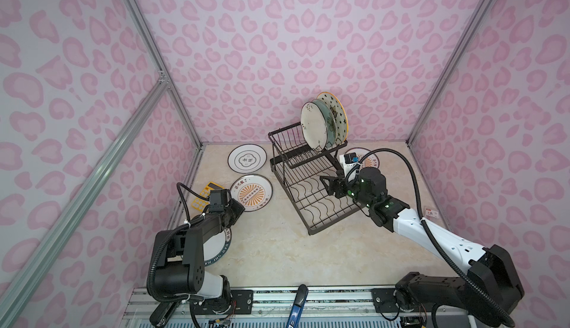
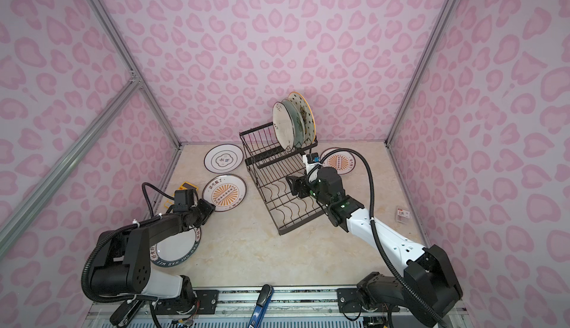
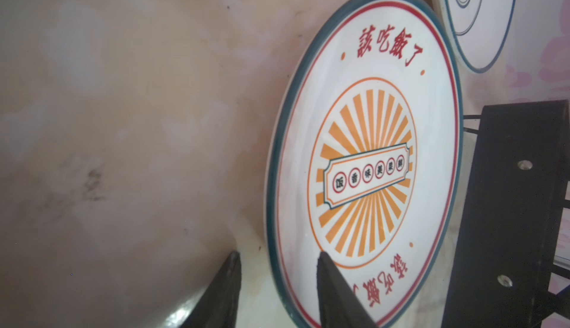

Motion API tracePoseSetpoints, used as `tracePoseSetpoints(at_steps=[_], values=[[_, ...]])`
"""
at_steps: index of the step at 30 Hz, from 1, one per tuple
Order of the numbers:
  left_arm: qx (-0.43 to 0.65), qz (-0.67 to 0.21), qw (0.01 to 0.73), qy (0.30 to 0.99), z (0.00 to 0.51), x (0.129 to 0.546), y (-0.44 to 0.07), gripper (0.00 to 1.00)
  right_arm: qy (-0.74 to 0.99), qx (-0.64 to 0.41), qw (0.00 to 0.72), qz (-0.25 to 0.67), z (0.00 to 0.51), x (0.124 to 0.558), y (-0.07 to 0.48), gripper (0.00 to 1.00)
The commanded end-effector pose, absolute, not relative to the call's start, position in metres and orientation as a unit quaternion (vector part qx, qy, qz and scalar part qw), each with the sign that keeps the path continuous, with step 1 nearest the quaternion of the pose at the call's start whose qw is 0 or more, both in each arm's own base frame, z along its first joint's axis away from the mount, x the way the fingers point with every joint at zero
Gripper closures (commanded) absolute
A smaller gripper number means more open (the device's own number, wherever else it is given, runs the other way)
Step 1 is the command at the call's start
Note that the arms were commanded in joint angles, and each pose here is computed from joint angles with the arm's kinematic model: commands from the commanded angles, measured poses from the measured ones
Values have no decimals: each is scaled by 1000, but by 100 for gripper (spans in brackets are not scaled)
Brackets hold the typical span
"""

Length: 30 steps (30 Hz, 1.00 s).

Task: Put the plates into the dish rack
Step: 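Lower the left gripper onto the orange sunburst plate's rim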

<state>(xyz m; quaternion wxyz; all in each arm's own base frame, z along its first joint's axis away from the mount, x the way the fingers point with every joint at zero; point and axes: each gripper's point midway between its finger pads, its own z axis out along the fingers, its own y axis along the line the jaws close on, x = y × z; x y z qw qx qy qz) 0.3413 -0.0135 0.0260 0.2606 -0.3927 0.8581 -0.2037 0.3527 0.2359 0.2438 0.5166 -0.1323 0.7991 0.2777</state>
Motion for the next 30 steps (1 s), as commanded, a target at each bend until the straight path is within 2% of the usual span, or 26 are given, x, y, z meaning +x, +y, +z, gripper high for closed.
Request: tracePoseSetpoints(at_steps=[1,11,14,30], values=[[-400,-201,276,850,29,349,-9,59,794,-135,523,279,247,353,235,19],[-412,-197,272,847,24,352,-8,63,794,-134,524,279,246,353,233,19],[-415,-199,270,846,22,353,-8,71,794,-134,523,279,245,353,232,19],[-417,-201,267,845,18,357,-9,95,793,-133,525,279,246,351,230,19]])
